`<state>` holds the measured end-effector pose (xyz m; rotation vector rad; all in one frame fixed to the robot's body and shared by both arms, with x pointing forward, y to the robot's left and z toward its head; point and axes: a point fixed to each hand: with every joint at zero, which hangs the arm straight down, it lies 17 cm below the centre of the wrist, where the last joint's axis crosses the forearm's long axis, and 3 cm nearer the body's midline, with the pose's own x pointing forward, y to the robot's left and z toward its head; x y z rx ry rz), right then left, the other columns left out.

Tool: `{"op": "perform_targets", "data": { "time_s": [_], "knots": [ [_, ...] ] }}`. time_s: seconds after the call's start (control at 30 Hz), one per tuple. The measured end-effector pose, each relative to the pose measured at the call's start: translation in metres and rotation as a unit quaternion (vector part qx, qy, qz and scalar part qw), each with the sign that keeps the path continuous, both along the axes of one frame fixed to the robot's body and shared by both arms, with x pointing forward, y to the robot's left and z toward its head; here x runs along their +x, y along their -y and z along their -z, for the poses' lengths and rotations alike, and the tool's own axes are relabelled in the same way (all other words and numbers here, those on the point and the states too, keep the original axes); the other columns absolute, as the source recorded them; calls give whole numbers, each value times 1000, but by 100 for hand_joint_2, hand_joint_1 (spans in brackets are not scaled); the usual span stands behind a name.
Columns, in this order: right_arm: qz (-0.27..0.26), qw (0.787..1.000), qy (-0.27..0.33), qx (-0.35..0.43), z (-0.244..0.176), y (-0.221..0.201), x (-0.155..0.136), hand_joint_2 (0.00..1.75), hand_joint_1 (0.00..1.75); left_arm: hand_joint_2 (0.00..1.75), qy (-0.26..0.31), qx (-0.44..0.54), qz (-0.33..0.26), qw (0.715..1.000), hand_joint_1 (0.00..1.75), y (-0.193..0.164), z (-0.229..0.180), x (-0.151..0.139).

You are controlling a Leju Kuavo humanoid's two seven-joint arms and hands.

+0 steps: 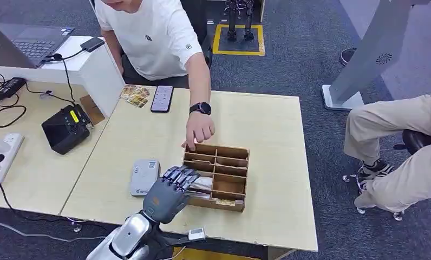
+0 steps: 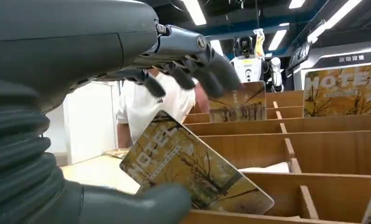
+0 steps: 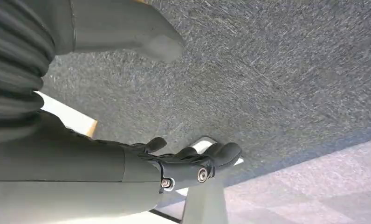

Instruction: Pass the card to the sensor for recognition and then transmit it.

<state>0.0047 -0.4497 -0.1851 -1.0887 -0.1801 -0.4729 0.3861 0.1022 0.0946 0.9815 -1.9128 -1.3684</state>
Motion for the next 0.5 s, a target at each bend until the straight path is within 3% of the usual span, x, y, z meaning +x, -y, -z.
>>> {"op": "perform_targets", "data": {
  "time_s": [0.03,0.07,0.1,0.27,0.37,0.5],
  "knots": [
    [0,1000,0,0,0,0,0,175,0,175,-1,0,-1,1000,96,0,1,0],
    [0,1000,0,0,0,0,0,175,0,175,-2,1,-1,1000,96,-1,1,0],
    [0,1000,0,0,0,0,0,175,0,175,-2,1,-2,1000,54,-2,2,1],
    [1,1000,1,0,0,0,0,175,0,175,-7,2,-5,1000,44,-3,4,2],
    [1,1000,1,0,0,0,0,175,0,175,-8,-2,-7,1000,51,-3,4,3],
    [1,1000,1,0,0,0,0,175,0,175,-13,-4,-8,1000,84,-3,5,3]
  ]
}}
